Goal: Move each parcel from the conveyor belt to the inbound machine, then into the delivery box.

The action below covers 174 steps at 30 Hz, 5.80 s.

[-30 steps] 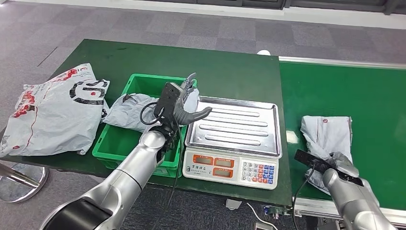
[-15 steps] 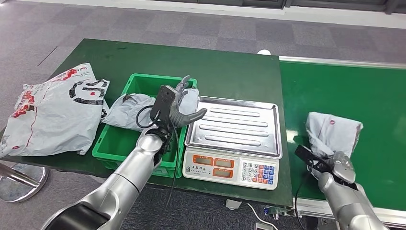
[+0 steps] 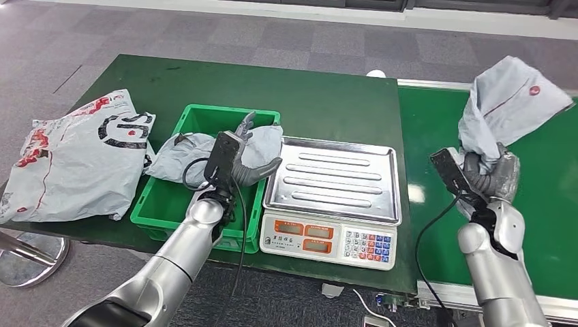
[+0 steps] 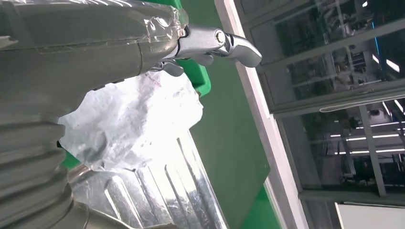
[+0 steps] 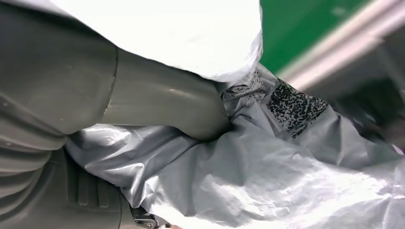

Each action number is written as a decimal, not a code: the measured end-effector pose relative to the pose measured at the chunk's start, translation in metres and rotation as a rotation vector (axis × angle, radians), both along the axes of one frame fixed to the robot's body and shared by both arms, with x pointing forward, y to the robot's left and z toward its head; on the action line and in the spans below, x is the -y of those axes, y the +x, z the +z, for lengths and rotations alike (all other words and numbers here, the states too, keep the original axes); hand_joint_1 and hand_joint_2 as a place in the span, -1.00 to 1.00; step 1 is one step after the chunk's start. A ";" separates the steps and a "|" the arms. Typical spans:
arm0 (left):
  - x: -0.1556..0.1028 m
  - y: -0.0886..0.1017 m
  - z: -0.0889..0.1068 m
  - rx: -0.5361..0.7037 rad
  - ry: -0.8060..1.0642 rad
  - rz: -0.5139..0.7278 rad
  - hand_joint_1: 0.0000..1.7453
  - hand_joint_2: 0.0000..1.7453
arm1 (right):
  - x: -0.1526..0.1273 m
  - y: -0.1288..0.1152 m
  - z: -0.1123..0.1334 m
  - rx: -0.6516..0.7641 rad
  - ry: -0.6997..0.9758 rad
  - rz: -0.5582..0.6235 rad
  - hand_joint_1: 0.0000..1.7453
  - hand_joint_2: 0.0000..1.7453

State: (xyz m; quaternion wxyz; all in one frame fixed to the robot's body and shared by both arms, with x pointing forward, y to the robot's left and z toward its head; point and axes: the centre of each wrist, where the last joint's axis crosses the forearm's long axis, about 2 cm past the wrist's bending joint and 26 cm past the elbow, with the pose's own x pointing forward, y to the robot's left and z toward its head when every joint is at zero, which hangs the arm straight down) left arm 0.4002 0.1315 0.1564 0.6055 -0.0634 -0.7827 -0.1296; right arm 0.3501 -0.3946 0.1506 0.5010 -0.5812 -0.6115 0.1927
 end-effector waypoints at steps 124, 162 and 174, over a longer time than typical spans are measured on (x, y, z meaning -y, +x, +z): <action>0.064 -0.013 -0.004 -0.022 1.201 -0.403 1.00 1.00 | -0.121 0.019 -0.009 0.282 0.791 0.481 -1.00 1.00; 0.049 0.018 0.098 0.326 0.508 -0.143 1.00 1.00 | -0.106 -0.001 -0.025 0.232 0.860 0.472 -1.00 1.00; -0.011 0.040 0.097 0.595 0.866 0.566 1.00 1.00 | -0.106 -0.007 -0.029 0.242 0.860 0.466 -1.00 1.00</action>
